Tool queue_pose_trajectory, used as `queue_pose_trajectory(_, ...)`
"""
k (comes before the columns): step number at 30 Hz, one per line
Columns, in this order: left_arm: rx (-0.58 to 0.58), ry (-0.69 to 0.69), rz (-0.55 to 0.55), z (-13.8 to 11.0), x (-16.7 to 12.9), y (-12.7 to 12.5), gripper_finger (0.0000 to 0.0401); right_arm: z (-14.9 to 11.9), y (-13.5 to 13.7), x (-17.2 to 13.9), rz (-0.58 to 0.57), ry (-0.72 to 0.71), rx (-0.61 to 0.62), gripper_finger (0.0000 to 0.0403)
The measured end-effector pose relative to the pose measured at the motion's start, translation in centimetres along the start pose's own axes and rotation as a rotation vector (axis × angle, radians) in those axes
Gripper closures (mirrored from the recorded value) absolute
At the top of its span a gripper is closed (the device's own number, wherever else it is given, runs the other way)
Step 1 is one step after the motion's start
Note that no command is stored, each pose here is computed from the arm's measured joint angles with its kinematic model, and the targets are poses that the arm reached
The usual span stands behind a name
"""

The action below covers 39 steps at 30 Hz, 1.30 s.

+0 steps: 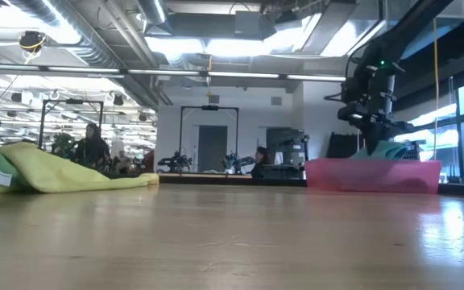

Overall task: Fold microfiber towels
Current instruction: Put the blue towel into the red bin, then fold the right yellow towel

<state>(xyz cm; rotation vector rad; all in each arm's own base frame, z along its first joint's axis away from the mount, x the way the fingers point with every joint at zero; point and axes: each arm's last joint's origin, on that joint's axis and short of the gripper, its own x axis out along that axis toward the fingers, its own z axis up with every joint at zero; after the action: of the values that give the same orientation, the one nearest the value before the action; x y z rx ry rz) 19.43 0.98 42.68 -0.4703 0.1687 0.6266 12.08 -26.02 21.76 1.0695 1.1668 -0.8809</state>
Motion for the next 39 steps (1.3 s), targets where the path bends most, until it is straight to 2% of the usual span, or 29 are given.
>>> queue_pose_trajectory(10,0.007,0.034,-0.051,-0.1,0.0,-0.2,0.0334,-0.4,0.0,-0.4,-0.002,0.004,-0.021,0.0216)
queue_pose_trajectory(14,0.011,0.043,-0.068,-0.3,-0.2,-0.4,0.0334,-0.6,0.0,-0.5,-0.005,0.028,-0.031,0.0183)
queue_pose_trajectory(18,0.015,0.048,-0.077,-0.4,-0.2,-0.5,0.0334,-0.3,0.4,-1.4,-0.021,0.02,-0.055,0.0182)
queue_pose_trajectory(22,0.016,0.05,-0.079,-0.4,-0.2,-0.5,0.0334,0.3,1.4,-3.4,-0.081,-0.014,-0.135,0.0197)
queue_pose_trajectory(27,0.032,0.049,-0.08,-0.4,-0.2,-0.5,0.0334,0.9,3.4,-4.8,0.09,-0.072,-0.187,0.0211)
queue_pose_trajectory(31,0.033,0.049,-0.08,-0.4,-0.2,-0.5,0.0334,1.0,4.4,-3.9,0.055,-0.053,-0.214,0.0222)
queue_pose_trajectory(35,0.008,0.051,-0.081,-0.4,-0.2,-0.5,0.0334,1.5,4.7,-2.0,0.059,0.033,-0.147,0.0239)
queue_pose_trajectory(39,0.009,0.055,-0.089,-0.4,-0.3,-0.6,0.0334,2.0,5.3,0.4,0.059,0.121,-0.148,0.0256)
